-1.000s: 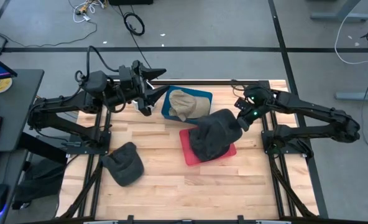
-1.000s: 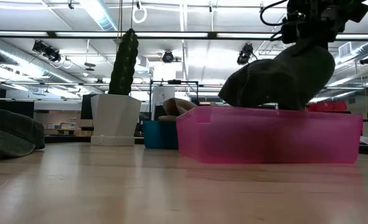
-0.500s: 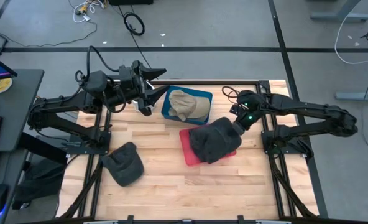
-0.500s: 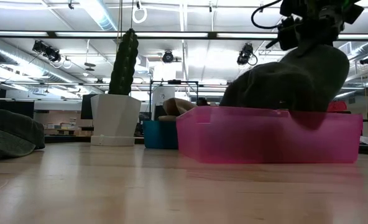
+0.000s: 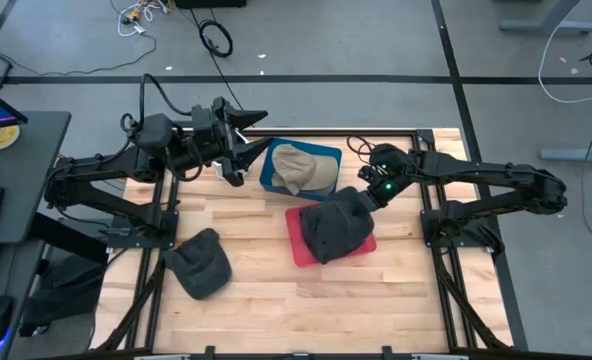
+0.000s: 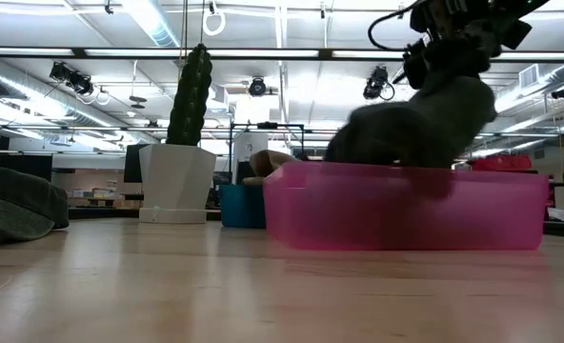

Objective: Pick & Place hat
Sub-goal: Put the right black cap into the red bin

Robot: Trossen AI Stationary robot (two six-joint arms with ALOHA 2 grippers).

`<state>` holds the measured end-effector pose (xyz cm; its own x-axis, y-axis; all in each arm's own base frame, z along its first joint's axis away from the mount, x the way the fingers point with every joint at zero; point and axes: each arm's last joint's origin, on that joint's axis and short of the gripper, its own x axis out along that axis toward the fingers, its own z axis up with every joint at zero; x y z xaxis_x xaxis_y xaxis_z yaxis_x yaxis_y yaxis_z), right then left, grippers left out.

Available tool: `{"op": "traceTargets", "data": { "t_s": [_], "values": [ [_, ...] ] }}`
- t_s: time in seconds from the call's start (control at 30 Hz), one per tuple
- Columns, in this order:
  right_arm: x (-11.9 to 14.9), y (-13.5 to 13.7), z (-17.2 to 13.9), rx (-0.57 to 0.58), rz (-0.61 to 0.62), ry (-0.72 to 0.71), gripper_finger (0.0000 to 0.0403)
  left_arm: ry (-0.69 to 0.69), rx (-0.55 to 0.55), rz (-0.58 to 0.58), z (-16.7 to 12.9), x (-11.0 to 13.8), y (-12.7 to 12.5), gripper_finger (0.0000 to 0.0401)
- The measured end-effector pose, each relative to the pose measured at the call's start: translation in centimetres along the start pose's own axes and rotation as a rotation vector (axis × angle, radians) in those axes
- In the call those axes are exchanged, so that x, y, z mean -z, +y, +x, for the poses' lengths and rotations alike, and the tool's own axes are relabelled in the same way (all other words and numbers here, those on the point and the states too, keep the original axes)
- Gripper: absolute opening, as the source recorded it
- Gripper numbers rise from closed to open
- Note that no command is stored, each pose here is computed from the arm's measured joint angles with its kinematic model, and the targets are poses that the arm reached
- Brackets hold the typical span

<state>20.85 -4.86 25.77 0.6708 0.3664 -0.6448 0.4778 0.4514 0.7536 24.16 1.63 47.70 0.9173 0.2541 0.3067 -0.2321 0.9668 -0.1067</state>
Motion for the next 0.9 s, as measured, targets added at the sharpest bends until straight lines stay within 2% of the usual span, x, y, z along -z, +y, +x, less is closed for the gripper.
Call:
{"op": "traceTargets", "data": {
  "t_s": [0.13,0.47,0.9],
  "values": [
    [-0.2,0.2,0.0,-0.017,0.028,-0.014,0.0004,0.0,0.001,-0.005,0.0,0.0,0.0,0.03],
    [-0.7,-0.6,1.4,0.033,0.098,0.032,0.0004,0.004,0.0,-0.006,0.0,0.0,0.0,0.03],
    [-1.9,-1.6,3.7,0.076,0.105,0.044,0.0004,0.004,0.0,-0.007,0.0,0.1,0.0,0.03]
  ]
}}
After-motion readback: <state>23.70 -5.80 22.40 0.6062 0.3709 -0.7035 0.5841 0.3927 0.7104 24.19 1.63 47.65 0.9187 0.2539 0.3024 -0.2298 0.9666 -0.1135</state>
